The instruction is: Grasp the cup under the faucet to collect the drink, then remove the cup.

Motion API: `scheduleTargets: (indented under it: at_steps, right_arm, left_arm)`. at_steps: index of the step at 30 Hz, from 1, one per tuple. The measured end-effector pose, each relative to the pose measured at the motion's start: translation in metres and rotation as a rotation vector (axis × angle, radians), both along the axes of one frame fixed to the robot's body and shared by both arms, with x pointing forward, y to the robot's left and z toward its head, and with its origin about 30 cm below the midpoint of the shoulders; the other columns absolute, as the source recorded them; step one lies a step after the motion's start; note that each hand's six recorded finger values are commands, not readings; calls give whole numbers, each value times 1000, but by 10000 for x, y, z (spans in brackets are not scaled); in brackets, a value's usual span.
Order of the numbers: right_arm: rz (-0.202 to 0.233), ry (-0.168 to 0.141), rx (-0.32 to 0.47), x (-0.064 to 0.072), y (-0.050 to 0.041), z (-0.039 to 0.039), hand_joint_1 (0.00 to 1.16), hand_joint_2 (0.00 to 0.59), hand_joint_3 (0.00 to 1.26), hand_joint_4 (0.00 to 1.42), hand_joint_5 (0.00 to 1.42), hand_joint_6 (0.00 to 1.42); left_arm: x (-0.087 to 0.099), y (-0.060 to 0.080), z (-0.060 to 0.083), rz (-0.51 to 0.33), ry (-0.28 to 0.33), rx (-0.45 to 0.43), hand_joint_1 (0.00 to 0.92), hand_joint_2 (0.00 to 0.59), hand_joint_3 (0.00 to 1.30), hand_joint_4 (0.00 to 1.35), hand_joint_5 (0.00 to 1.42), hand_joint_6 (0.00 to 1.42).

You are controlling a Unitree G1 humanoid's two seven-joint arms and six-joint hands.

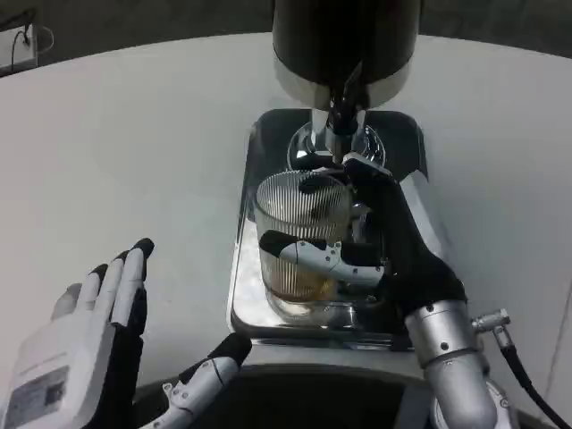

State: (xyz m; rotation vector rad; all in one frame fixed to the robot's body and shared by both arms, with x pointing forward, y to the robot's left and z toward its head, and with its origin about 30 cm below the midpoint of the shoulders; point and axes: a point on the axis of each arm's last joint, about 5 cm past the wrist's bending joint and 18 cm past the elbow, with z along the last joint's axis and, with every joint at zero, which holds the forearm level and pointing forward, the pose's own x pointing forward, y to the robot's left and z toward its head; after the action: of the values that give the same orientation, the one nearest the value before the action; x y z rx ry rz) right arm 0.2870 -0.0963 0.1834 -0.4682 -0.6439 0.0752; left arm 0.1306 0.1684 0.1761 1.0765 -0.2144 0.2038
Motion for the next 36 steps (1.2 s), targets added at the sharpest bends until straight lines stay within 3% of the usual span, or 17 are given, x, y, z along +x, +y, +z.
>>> scheduleTargets:
  at_steps: [10, 17, 22, 36]
  right_arm:
    - [-4, -7, 5, -65, -26, -28, 1162, 113, 696, 936, 1122, 1424]
    - [-3, -51, 17, -194, -83, 8, 1162, 112, 696, 936, 1123, 1424]
    - [5, -41, -1, -299, -135, -33, 1162, 112, 697, 936, 1123, 1424]
    - [36, -8, -36, -500, -168, -136, 1162, 112, 711, 936, 1123, 1424]
  left_arm:
    - [4, -7, 2, -4, -2, -3, 0, 161, 0, 0, 0, 0]
    - [18, -41, 6, -24, -7, -14, 0, 161, 0, 0, 0, 0]
    - [47, -76, -21, -45, 6, -23, 0, 161, 0, 0, 0, 0]
    - [44, -81, -29, -53, 8, -21, 0, 161, 0, 0, 0, 0]
